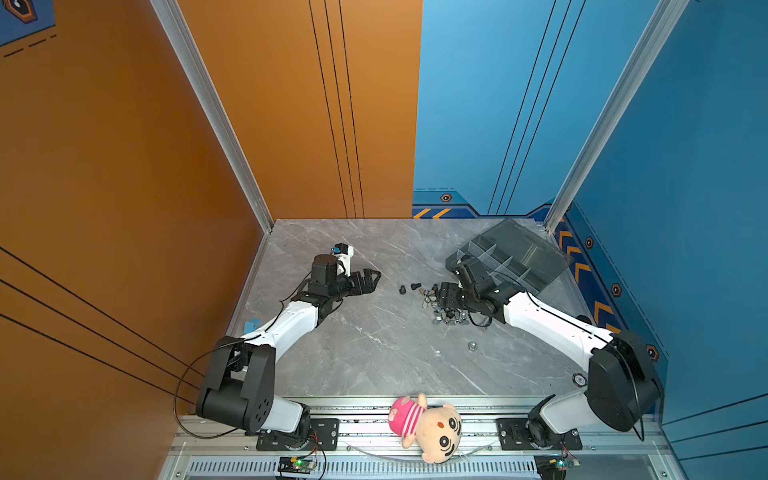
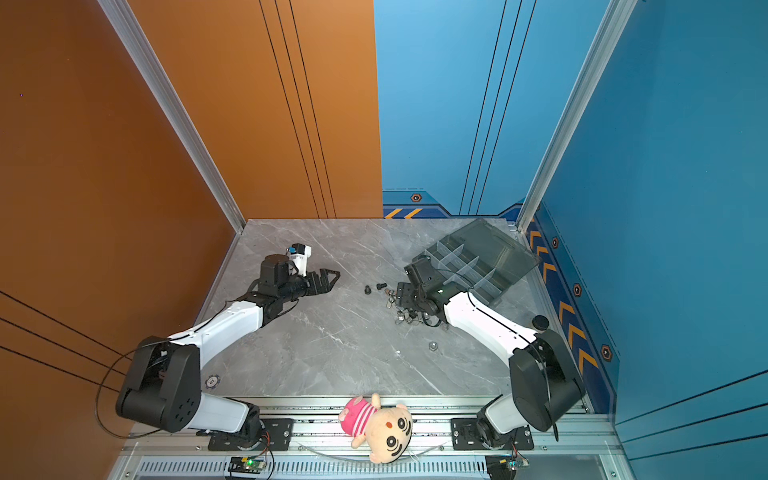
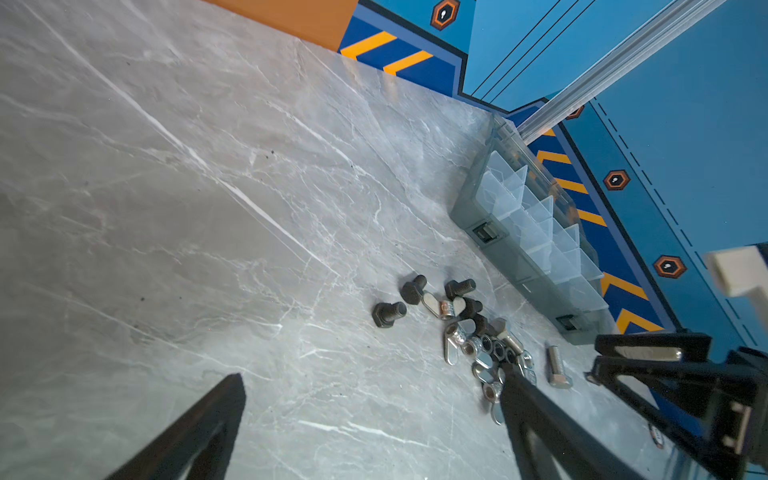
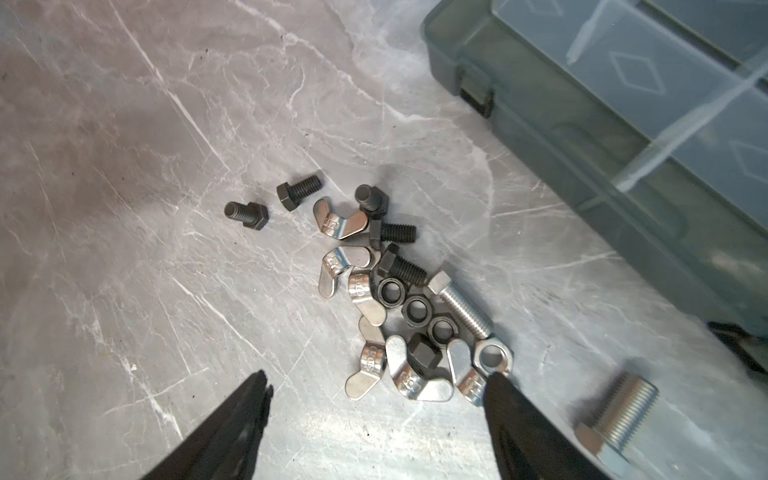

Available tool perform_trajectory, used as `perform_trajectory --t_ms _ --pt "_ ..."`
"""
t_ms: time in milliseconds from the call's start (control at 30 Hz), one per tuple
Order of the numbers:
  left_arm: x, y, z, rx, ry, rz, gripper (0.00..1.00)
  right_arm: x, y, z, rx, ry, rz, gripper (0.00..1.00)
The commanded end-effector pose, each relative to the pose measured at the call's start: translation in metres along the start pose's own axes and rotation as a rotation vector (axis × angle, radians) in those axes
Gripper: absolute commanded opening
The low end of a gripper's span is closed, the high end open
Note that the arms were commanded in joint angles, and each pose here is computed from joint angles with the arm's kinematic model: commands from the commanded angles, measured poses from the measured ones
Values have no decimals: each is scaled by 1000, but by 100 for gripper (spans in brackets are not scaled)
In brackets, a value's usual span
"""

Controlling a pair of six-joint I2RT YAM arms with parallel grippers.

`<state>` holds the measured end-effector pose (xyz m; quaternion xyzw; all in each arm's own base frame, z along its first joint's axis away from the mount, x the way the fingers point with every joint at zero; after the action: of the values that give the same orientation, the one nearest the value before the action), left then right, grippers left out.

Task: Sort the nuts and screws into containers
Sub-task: 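Move the right gripper over the hardware pile while the left arm reaches forward, then lower the right gripper onto a silver wing nut and close on it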

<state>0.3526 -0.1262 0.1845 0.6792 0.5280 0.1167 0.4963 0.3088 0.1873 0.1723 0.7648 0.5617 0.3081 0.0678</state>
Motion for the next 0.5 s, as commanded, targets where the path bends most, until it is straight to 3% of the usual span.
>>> perform_trajectory --t_ms 0,200,467 --pt "-4 3 1 24 -59 -71 98 7 -9 9 60 -31 -27 77" --pt "1 -1 1 48 -70 -98 98 16 -23 32 118 -59 -61 63" --pt "5 -3 1 64 -80 -126 98 16 -34 51 175 -76 -61 58"
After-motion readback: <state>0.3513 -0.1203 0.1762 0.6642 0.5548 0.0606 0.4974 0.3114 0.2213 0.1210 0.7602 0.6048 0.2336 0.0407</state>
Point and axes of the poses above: each gripper's point midway between its finger pads, its own z axis out along the fingers, its own x axis along the line the jaws close on, y = z × x, the point moved 6 cm from there along -z, back along the fingers, and after that the axes turned 14 degrees about z, right-handed, at the moved point
